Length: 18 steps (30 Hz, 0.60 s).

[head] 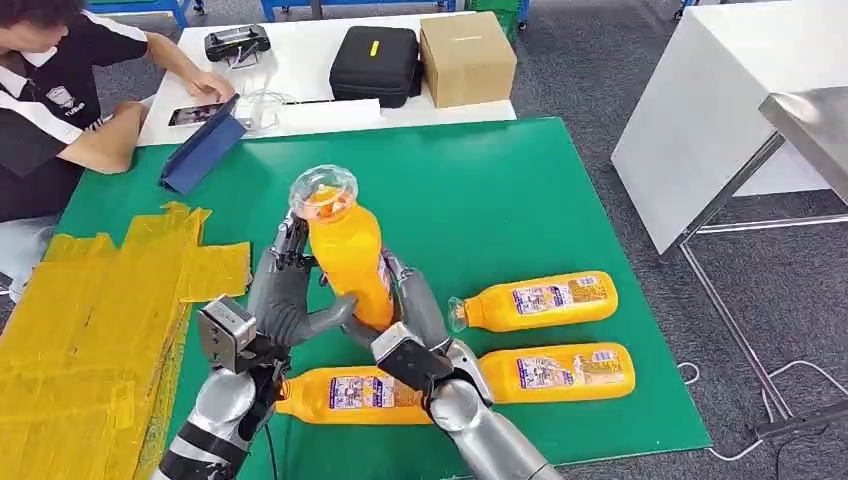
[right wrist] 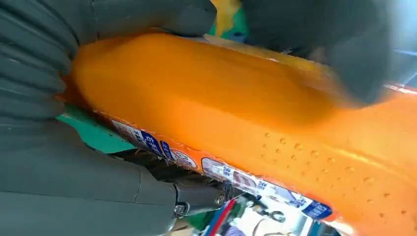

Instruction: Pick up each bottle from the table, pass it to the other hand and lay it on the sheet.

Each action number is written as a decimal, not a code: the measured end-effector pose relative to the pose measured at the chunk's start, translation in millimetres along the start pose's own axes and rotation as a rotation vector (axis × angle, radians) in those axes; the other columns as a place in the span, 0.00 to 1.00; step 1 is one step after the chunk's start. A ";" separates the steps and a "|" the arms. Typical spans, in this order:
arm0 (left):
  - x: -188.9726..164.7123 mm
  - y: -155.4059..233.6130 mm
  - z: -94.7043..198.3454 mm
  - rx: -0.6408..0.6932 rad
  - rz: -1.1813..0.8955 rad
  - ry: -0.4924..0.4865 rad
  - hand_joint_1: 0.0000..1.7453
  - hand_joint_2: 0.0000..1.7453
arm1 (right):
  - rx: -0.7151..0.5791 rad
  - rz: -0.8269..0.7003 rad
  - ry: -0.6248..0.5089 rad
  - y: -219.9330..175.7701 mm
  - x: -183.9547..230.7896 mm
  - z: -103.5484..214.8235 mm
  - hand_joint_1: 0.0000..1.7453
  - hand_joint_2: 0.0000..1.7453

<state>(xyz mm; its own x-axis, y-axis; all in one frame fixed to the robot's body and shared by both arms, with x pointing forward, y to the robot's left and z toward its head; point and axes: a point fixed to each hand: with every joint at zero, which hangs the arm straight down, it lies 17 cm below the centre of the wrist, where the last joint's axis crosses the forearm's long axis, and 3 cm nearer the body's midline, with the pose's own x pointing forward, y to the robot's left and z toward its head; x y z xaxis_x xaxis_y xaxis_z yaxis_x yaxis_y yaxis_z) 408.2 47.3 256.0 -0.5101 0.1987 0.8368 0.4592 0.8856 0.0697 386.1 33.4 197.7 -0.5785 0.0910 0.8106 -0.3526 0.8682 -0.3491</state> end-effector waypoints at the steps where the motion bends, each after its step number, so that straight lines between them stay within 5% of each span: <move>1: -1.1 0.8 0.2 0.003 0.002 0.003 0.00 1.00 | -0.009 -0.004 -0.009 -0.7 3.7 0.7 1.00 1.00; 18: -21.5 10.2 7.7 0.061 -0.016 0.060 0.00 1.00 | -0.147 0.056 -0.096 -43.2 33.1 8.3 1.00 1.00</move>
<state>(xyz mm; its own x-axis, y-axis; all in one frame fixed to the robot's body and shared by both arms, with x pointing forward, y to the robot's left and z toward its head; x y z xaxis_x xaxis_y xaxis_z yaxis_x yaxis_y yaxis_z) 418.3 55.3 234.6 -0.4716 0.1603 0.8671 0.4055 0.9126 0.0518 376.2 -5.2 235.7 -0.6645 0.1007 0.7405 -0.2100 0.9258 -0.3143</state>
